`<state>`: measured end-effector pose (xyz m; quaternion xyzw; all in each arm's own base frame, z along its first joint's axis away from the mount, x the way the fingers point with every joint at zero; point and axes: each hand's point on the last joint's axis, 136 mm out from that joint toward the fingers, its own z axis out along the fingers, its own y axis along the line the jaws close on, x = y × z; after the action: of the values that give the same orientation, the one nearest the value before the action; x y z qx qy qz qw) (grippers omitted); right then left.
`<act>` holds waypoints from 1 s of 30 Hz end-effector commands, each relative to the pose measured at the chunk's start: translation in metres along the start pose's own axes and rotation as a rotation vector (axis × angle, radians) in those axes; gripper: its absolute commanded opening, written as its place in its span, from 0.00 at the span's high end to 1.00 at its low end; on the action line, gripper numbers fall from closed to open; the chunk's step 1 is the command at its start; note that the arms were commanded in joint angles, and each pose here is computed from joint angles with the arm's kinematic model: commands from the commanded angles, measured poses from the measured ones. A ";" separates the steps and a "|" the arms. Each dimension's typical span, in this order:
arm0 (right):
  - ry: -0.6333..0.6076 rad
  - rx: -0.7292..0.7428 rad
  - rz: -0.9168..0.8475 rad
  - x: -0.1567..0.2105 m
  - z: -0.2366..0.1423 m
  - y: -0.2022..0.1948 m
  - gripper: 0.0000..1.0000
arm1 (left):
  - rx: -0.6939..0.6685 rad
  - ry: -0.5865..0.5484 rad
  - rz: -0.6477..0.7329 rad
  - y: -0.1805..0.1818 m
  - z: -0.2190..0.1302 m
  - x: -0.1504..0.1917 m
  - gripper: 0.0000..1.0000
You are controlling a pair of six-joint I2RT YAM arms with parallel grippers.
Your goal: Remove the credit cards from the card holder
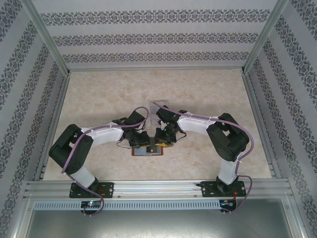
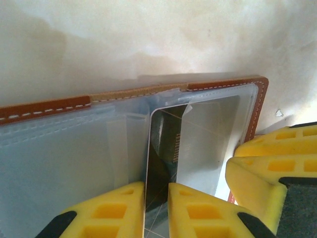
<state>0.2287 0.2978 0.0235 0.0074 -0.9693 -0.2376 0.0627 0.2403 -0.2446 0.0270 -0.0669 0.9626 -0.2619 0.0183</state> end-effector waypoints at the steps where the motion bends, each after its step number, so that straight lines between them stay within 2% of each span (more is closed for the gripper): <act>1: 0.034 0.069 0.003 0.011 0.007 -0.015 0.76 | 0.001 -0.031 0.010 0.000 -0.011 -0.003 0.83; 18: 0.033 0.074 0.005 0.008 0.004 -0.019 0.76 | -0.102 -0.076 0.059 0.015 -0.047 0.000 0.93; 30: 0.032 0.075 0.003 0.007 0.002 -0.018 0.76 | -0.184 -0.081 0.069 0.025 -0.053 -0.003 0.93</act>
<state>0.2279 0.2966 0.0234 0.0169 -0.9696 -0.2361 0.0626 0.2357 -0.2101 0.0597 -0.0464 0.9764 -0.2021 0.0597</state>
